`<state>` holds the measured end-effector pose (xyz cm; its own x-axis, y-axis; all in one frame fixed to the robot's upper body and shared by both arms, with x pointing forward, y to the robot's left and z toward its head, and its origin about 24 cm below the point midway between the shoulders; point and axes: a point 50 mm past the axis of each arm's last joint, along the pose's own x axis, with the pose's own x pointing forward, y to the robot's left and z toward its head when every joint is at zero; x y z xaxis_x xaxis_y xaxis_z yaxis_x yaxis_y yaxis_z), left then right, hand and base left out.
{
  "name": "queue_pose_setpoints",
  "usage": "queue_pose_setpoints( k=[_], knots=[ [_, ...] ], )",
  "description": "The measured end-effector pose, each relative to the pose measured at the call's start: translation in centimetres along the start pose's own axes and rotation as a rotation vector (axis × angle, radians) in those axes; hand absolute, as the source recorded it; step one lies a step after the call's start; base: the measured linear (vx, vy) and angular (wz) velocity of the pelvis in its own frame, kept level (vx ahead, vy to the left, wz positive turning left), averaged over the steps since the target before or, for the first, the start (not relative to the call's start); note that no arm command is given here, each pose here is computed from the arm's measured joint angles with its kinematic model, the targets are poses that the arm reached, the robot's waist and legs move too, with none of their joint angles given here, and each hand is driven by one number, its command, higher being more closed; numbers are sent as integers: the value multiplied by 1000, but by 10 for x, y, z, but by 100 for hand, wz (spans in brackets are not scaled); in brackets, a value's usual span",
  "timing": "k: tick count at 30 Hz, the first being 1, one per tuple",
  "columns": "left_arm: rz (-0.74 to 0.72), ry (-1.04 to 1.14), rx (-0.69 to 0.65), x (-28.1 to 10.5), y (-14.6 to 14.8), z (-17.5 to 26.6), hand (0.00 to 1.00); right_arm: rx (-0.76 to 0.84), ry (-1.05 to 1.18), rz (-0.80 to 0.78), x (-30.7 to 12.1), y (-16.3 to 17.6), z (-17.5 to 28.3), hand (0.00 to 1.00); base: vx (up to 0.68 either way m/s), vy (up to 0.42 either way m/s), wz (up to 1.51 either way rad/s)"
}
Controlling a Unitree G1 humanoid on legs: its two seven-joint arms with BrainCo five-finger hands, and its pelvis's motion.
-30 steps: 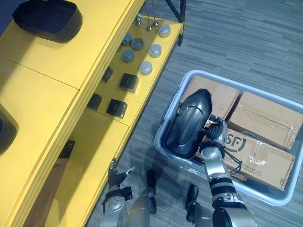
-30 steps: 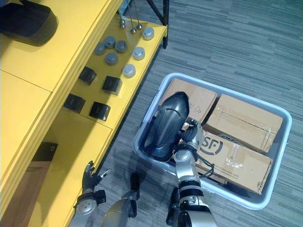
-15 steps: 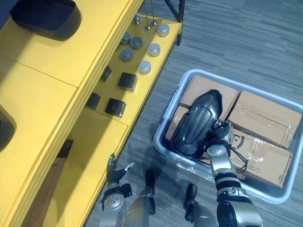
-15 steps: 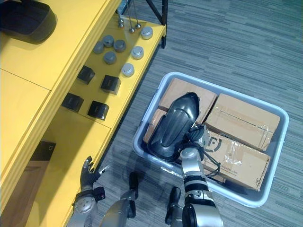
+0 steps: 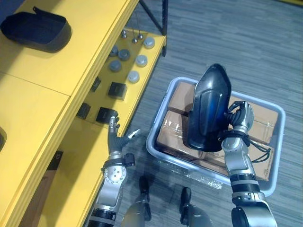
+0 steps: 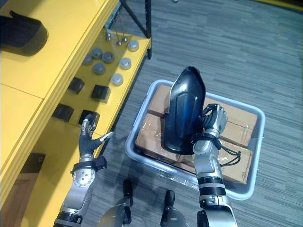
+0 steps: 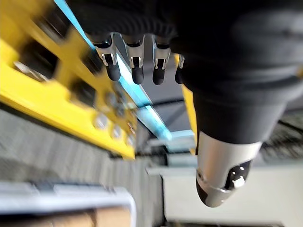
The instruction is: Walk over and take plastic housings, then place them on the shelf
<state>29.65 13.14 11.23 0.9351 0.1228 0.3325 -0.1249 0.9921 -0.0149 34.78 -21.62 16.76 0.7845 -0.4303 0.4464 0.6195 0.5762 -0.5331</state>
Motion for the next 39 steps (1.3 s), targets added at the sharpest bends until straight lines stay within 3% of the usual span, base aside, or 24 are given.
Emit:
queue_pose_setpoints(
  k=[4,9,18,25,30,31,35,39],
  knots=[
    [-161,156,-199,8,-33,-20,0,-30,-84,44,-3,7,12,100,9,5,-12],
    [-217,289,-353,10,-53,-34,0,-22,-128,72,-7,14,20,100,19,-2,-18],
    [-253,419,-380,10,-82,-49,0,121,-236,96,-37,27,59,100,-14,-4,-9],
    [-290,471,-429,-1,-103,-51,0,206,-271,212,-81,48,63,100,-31,1,-2],
    [-270,508,-429,-5,-104,-56,0,218,-260,234,-89,50,58,100,-44,6,-2],
    [-267,511,-430,-6,-105,-56,100,223,-259,235,-90,50,58,100,-31,10,-1],
    [-207,530,-428,-8,-104,-60,100,229,-279,254,-98,53,60,100,-39,11,-4],
    [-112,529,-524,-9,-95,-63,100,245,-307,276,-109,57,61,100,-27,0,-5]
  ],
)
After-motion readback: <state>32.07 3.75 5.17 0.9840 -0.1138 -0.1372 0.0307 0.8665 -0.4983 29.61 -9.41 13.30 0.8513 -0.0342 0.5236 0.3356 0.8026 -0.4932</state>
